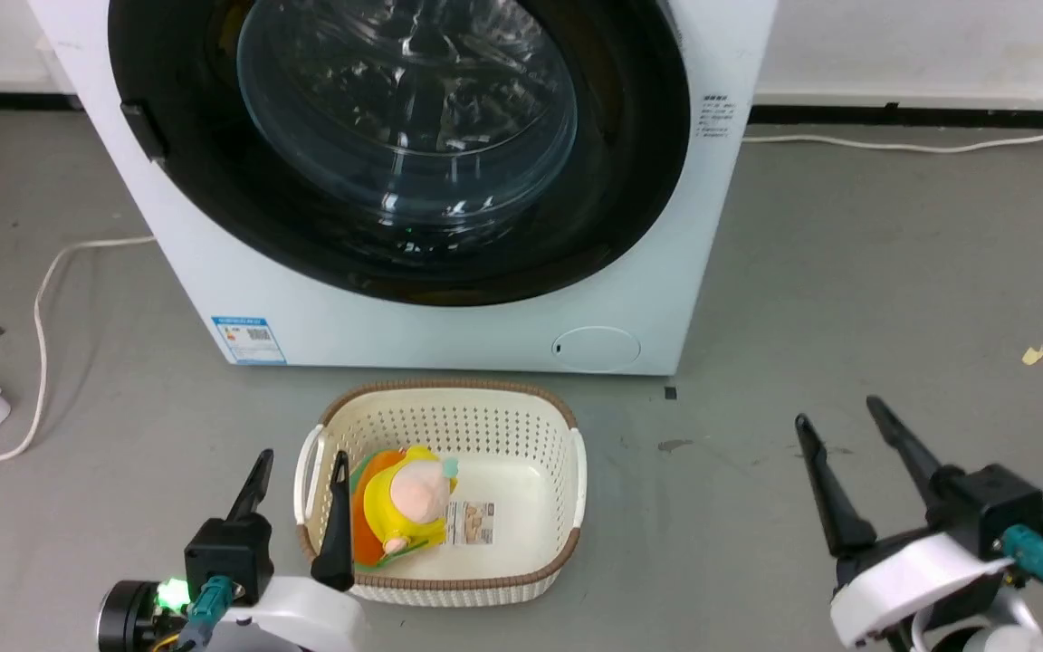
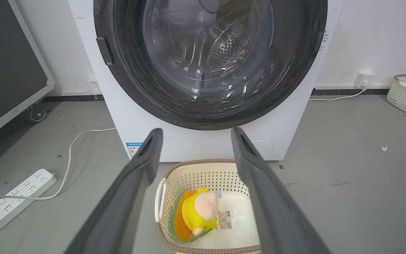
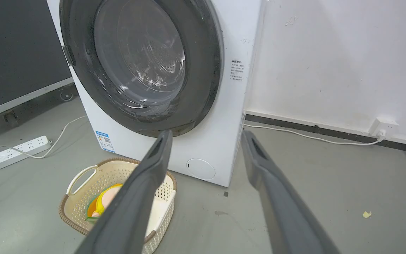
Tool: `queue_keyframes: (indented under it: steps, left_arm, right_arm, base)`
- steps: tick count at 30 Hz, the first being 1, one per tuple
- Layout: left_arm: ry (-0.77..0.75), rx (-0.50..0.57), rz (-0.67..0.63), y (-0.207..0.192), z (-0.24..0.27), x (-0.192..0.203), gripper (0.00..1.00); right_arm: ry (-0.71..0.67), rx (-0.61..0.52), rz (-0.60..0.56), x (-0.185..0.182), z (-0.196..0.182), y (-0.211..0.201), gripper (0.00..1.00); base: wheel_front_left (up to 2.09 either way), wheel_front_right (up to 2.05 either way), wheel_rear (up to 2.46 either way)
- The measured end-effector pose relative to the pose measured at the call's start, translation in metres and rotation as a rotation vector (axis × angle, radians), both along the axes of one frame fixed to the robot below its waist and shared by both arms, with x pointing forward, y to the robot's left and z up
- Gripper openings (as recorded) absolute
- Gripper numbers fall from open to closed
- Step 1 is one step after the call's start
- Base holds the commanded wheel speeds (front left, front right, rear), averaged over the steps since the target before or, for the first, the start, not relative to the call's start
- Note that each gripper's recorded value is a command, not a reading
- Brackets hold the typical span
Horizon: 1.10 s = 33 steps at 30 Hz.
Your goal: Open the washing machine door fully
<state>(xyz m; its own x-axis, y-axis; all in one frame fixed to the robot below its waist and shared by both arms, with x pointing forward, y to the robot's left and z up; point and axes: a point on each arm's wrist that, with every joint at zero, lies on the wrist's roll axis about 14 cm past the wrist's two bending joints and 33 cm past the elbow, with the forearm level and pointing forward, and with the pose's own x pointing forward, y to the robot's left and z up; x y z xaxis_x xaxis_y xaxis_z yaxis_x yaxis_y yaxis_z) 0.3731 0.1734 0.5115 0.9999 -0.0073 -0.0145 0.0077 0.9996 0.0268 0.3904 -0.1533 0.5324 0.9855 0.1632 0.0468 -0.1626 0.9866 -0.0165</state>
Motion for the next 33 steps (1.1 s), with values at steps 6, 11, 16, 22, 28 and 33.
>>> queue_keyframes:
  steps: [6, 11, 16, 22, 28, 33]
  left_arm:
    - [-0.009, -0.01, 0.004, 0.0, 0.0, 0.007, 1.0]
    - [-0.012, -0.015, 0.012, 0.001, -0.001, 0.013, 1.0]
    - [-0.013, -0.016, 0.021, 0.003, -0.003, 0.018, 1.0]
    - [-0.013, -0.021, 0.026, 0.003, -0.006, 0.023, 1.0]
    - [-0.011, -0.027, 0.037, 0.006, -0.01, 0.027, 1.0]
    - [-0.015, -0.03, 0.043, 0.006, -0.011, 0.032, 1.0]
  right_arm:
    - [-0.041, 0.011, 0.022, 0.02, 0.012, 0.001, 1.0]
    - [-0.072, 0.031, 0.048, 0.04, 0.024, 0.005, 1.0]
    - [-0.081, 0.075, 0.067, 0.062, 0.032, 0.009, 0.0]
    - [-0.073, 0.173, 0.074, 0.089, 0.039, 0.01, 0.0]
    - [-0.05, 0.272, 0.08, 0.115, 0.043, 0.012, 0.0]
    - [-0.022, 0.365, 0.08, 0.14, 0.045, 0.012, 0.0]
  base:
    - [0.0, 0.0, 0.0]
    - [0.0, 0.0, 0.0]
    - [0.0, 0.0, 0.0]
    - [0.0, 0.0, 0.0]
    - [0.0, 0.0, 0.0]
    - [0.0, 0.0, 0.0]
